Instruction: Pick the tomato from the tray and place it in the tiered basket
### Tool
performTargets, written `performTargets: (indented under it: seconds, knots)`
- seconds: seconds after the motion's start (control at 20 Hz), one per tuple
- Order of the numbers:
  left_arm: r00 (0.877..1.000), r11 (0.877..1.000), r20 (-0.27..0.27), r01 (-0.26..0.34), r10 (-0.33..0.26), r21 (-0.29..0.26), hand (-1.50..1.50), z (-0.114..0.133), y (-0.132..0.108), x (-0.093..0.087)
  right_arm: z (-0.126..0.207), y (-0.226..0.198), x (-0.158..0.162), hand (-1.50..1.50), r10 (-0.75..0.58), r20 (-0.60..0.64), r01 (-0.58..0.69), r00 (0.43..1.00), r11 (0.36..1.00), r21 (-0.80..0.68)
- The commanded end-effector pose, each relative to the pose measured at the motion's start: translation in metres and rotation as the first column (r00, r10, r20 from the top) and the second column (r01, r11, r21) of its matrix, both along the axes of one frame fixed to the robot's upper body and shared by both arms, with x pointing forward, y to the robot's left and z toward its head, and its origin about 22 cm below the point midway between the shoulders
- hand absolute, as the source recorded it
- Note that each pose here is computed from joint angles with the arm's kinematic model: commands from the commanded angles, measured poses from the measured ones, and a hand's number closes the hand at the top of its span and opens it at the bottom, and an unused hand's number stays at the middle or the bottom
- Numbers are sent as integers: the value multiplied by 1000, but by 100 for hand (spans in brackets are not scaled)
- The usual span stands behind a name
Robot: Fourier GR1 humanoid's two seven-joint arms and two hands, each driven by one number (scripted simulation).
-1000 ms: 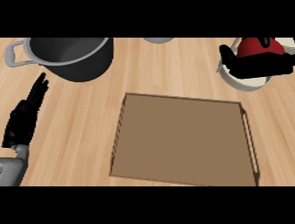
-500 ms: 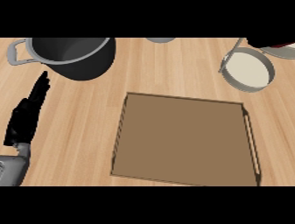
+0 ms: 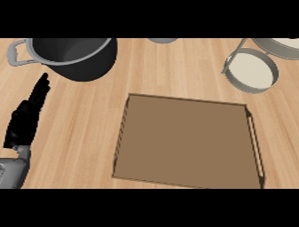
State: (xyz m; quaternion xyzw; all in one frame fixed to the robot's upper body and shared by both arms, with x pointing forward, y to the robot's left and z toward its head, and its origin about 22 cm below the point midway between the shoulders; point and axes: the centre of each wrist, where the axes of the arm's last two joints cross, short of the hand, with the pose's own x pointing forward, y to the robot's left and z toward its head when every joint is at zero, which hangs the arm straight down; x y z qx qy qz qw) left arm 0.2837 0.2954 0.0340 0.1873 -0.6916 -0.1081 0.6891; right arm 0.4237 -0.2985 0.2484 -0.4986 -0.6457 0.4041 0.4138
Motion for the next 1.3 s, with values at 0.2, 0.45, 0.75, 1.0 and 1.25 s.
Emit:
performTargets:
  seconds: [0.2, 0.45, 0.75, 1.0, 1.25]
  knots:
    - [1000, 1000, 7, -1, 1, 14, 0, 5, -3, -7, -44, -23, 18, 150, 86, -137, -77, 987, 994, 71]
    - [1000, 1000, 12, 17, -17, 19, 0, 6, -10, 1, -60, -29, 27, 150, 57, -291, 4, 955, 979, 204]
    - [1000, 1000, 12, -3, 3, 6, 0, -7, 4, -7, -45, -61, 24, -150, 71, -301, 28, 951, 950, 312]
    - [1000, 1000, 5, -4, 4, 9, 0, 16, -8, 6, -53, -72, 21, -150, 99, -198, 5, 975, 885, 466]
    - [1000, 1000, 14, -2, 2, 5, 0, 11, 5, -6, -37, -70, 23, -150, 79, -89, -19, 993, 841, 540]
